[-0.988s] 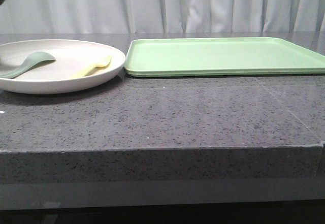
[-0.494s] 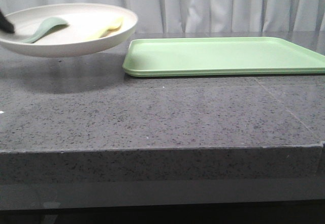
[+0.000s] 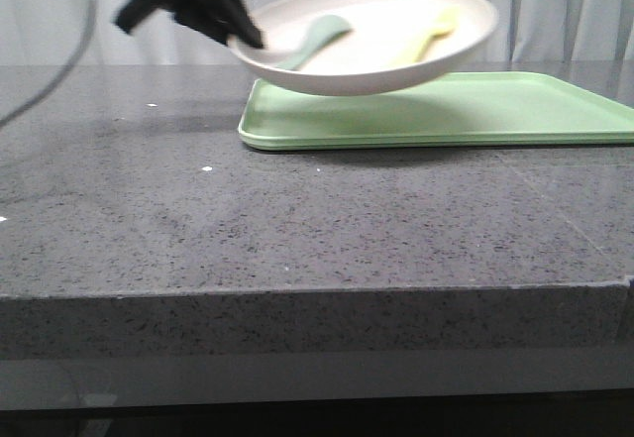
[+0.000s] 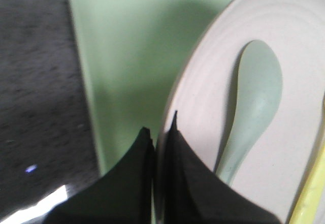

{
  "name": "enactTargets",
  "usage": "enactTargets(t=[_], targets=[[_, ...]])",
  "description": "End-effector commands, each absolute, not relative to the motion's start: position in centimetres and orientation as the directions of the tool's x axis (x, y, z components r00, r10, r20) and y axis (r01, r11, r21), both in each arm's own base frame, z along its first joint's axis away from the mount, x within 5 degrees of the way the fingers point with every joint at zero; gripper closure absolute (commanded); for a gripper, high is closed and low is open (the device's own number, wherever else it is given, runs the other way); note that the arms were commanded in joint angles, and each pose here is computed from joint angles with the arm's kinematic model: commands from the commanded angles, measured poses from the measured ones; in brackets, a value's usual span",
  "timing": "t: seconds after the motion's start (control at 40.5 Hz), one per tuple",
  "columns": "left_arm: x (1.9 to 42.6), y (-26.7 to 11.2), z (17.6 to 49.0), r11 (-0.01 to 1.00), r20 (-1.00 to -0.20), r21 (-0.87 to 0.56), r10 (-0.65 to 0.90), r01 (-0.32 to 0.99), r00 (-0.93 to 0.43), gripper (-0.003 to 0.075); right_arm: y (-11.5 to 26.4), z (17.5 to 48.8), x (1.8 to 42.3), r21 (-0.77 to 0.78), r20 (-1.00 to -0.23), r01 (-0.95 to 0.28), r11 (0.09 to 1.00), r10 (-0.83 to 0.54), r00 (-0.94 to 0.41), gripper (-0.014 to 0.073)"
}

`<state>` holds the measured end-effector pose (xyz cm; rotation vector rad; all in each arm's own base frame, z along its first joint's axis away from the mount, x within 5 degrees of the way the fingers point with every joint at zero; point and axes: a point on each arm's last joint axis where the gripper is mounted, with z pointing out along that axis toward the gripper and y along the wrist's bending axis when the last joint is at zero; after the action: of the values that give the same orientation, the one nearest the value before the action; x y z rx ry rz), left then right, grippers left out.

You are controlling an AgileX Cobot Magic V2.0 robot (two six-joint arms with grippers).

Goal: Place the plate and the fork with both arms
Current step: 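Lift the cream plate with the left gripper and carry it over the green tray, then lower the plate onto the tray, open the left gripper and withdraw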

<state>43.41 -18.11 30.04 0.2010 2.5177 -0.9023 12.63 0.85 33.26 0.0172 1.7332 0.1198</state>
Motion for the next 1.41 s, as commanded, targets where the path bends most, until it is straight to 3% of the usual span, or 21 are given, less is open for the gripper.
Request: enactTargets(t=[0.0, 0.198, 0.568, 0.765, 0.988, 1.383], targets=[[43.1, -20.6, 33.9, 0.703, -0.517, -0.635, -0.076, 0.322, -0.853, 0.0738, 0.8, 35.3, 12.7, 0.091, -0.995, -0.059, 0.994, 0.089, -0.047, -0.0006], [44.2, -23.1, 33.0, 0.678, -0.471, -0.672, -0.080, 0.298, -0.878, 0.0738, 0.8, 35.3, 12.7, 0.091, -0.995, -0.059, 0.994, 0.089, -0.047, -0.0006], [45.2, -22.9, 32.2, 0.710, -0.430, -0.678, -0.175, 0.189, -0.886, 0.0736, 0.8, 35.3, 12.7, 0.091, -0.995, -0.059, 0.994, 0.089, -0.047, -0.0006], [45.7, -22.9, 32.4, 0.680, -0.397, -0.724, -0.276, 0.115, -0.875, 0.0736, 0.8, 35.3, 12.7, 0.091, -0.995, -0.059, 0.994, 0.089, -0.047, -0.0006], [45.6, -23.0, 32.4, 0.681, -0.398, -0.723, -0.275, 0.115, -0.875, 0.0733, 0.8, 35.3, 12.7, 0.091, -0.995, -0.059, 0.994, 0.089, -0.047, -0.0006], [45.4, -23.7, 32.2, 0.687, -0.404, -0.716, -0.259, 0.127, -0.877, 0.0547, 0.8, 35.3, 12.7, 0.091, -0.995, -0.059, 0.994, 0.089, -0.047, -0.0006]])
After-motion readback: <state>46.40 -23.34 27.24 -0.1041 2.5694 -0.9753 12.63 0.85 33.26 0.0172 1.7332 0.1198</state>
